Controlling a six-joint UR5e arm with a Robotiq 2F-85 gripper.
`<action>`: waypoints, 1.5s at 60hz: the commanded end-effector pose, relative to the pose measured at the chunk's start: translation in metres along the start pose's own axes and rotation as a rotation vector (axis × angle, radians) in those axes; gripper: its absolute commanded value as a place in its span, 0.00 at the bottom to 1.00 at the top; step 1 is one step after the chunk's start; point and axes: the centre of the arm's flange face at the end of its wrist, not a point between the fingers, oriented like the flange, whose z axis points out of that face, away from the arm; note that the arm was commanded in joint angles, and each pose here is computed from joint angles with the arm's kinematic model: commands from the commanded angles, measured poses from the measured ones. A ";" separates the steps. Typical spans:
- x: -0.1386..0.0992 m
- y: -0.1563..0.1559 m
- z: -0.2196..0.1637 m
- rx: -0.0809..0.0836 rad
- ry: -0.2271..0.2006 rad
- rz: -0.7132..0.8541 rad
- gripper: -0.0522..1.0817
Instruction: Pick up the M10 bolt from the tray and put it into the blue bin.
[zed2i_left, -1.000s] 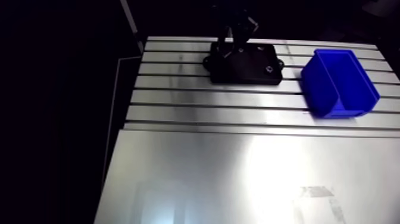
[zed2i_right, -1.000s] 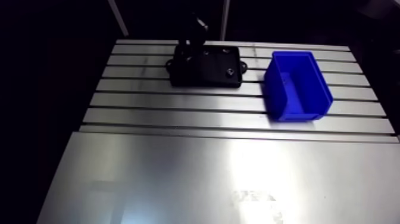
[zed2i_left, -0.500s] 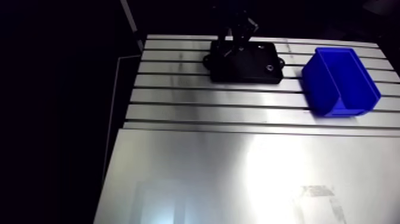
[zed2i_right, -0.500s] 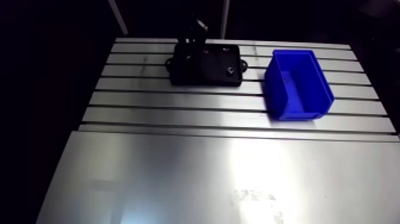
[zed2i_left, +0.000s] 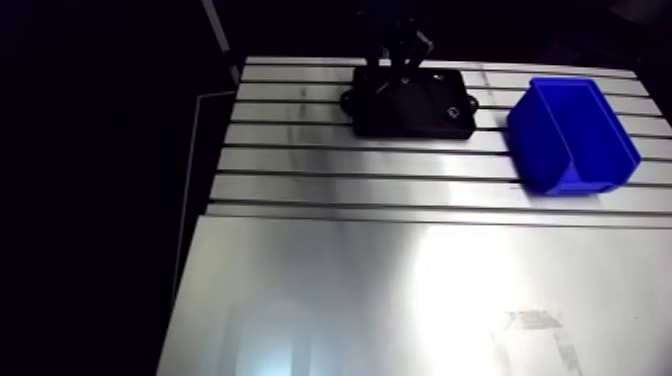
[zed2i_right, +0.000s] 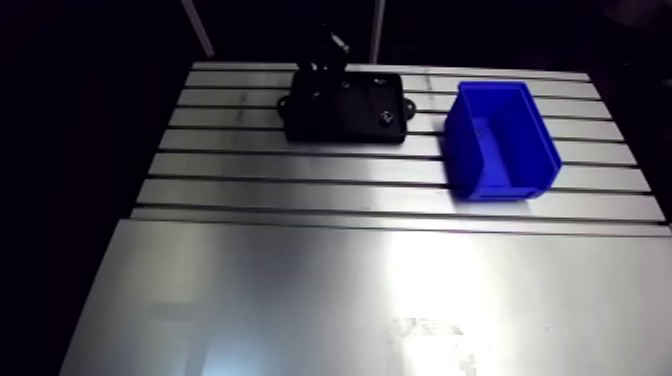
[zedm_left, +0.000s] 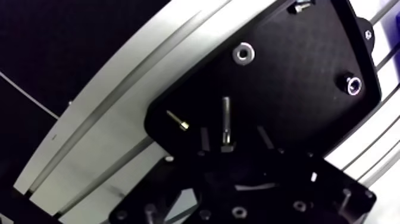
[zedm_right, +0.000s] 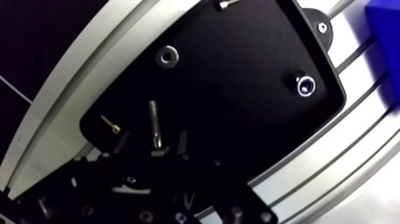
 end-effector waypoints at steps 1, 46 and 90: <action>0.002 0.000 -0.001 0.003 0.005 0.001 0.51; 0.003 0.001 0.001 0.003 0.009 0.003 0.52; 0.006 0.001 0.010 -0.006 -0.001 0.006 0.55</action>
